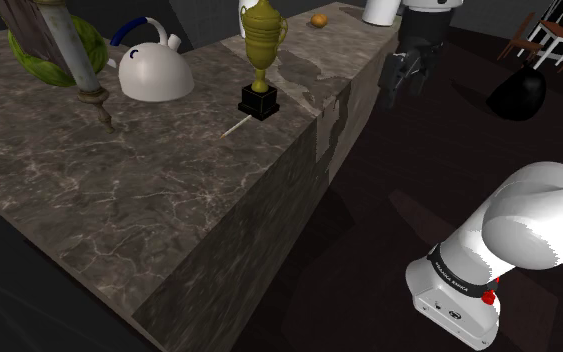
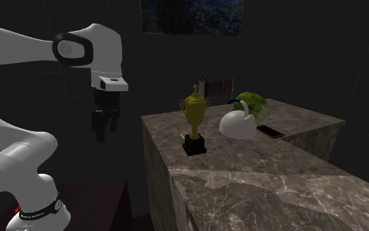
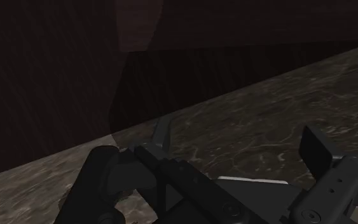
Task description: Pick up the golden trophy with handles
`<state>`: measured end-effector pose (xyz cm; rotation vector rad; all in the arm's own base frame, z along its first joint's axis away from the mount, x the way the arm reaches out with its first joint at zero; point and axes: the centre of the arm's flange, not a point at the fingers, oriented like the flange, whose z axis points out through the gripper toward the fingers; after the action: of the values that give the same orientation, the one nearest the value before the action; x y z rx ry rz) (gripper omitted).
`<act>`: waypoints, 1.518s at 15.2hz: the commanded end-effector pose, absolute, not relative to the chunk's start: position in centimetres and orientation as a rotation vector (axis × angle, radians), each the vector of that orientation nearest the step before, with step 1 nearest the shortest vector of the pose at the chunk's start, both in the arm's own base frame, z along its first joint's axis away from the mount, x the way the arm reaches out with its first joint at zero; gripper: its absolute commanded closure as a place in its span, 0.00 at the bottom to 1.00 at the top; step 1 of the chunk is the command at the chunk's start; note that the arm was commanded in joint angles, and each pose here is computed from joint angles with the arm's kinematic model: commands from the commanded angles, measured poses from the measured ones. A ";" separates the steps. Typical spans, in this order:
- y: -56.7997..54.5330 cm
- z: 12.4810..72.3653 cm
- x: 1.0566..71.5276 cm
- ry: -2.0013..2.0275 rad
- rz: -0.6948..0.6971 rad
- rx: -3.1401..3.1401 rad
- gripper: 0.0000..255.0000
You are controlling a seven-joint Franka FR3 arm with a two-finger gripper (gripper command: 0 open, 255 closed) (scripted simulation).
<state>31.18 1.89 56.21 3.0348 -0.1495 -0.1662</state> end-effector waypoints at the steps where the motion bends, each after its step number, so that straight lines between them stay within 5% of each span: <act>1: 1.9 56.2 31.2 -0.150 -0.166 3.035 0.00; 23: 11.0 68.3 54.9 -0.075 -0.084 3.085 0.00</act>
<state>53.77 10.68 67.82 3.0824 -0.0775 -0.0885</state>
